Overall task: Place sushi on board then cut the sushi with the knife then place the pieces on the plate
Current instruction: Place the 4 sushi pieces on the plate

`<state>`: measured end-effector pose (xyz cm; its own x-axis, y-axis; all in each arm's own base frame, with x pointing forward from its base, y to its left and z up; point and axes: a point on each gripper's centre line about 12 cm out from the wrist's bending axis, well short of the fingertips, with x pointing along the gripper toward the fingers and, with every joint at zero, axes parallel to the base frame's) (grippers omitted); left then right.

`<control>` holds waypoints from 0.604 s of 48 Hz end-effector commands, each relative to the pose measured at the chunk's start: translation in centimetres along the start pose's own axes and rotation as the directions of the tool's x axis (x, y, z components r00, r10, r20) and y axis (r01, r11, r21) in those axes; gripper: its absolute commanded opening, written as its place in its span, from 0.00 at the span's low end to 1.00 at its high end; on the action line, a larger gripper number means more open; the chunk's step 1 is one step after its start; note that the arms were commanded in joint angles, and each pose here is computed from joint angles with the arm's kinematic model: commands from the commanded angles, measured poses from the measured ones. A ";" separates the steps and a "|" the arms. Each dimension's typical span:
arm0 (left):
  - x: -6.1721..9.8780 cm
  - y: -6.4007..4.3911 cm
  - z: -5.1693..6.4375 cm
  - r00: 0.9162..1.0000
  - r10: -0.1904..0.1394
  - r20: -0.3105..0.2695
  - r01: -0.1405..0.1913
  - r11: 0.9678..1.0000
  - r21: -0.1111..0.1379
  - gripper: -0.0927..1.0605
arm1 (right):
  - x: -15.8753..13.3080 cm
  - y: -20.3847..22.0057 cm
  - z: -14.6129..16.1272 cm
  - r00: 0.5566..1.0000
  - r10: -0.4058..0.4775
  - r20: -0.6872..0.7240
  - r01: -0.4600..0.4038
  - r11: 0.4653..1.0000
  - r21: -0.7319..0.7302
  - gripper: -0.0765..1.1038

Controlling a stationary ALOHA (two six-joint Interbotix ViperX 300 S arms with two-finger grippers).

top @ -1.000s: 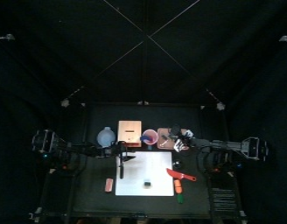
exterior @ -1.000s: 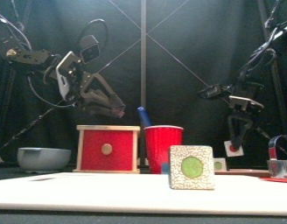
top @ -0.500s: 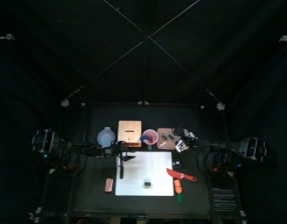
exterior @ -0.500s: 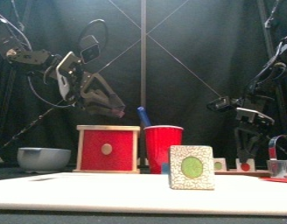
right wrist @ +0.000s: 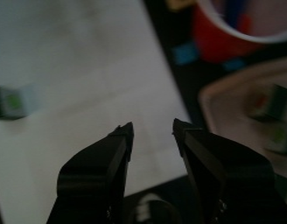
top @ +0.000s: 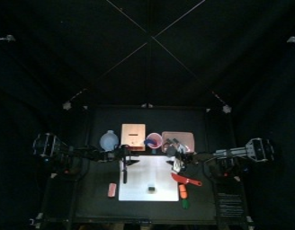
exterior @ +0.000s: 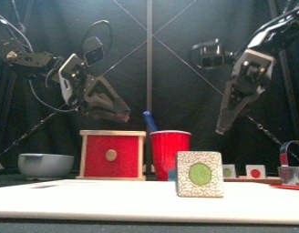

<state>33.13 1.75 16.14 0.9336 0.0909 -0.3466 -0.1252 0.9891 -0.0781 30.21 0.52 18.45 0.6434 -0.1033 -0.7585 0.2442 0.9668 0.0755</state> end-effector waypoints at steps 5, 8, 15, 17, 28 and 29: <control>0.1 0.0 0.5 1.000 0.000 0.009 0.000 1.000 -0.003 0.73 | 1.2 6.6 2.3 0.992 0.126 0.004 -0.126 0.991 -0.055 0.72; 0.1 0.0 0.5 1.000 -0.001 0.005 0.001 1.000 -0.003 0.73 | 1.9 8.0 2.3 0.989 0.144 -0.013 -0.145 0.988 -0.061 0.72; 0.2 0.0 0.4 1.000 0.000 -0.009 0.000 1.000 -0.006 0.73 | 3.8 10.6 2.0 0.984 0.168 -0.058 -0.172 0.983 -0.068 0.72; 0.2 -0.1 0.3 1.000 -0.001 -0.014 0.001 1.000 -0.006 0.73 | 4.2 11.3 2.0 0.982 0.176 -0.067 -0.180 0.981 -0.068 0.72; 0.1 -0.1 0.3 1.000 -0.002 -0.019 0.002 1.000 0.000 0.73 | 5.7 13.9 2.1 0.975 0.205 -0.090 -0.211 0.976 -0.055 0.72; 0.1 -0.1 0.2 1.000 -0.002 -0.022 0.002 1.000 0.000 0.73 | 5.8 14.0 2.1 0.974 0.207 -0.089 -0.212 0.976 -0.054 0.72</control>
<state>32.95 1.65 15.67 0.9184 0.0849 -0.3865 -0.1247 0.9890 -0.0791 38.04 12.47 14.86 0.5736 0.0998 -0.8130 0.0727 0.9824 0.1719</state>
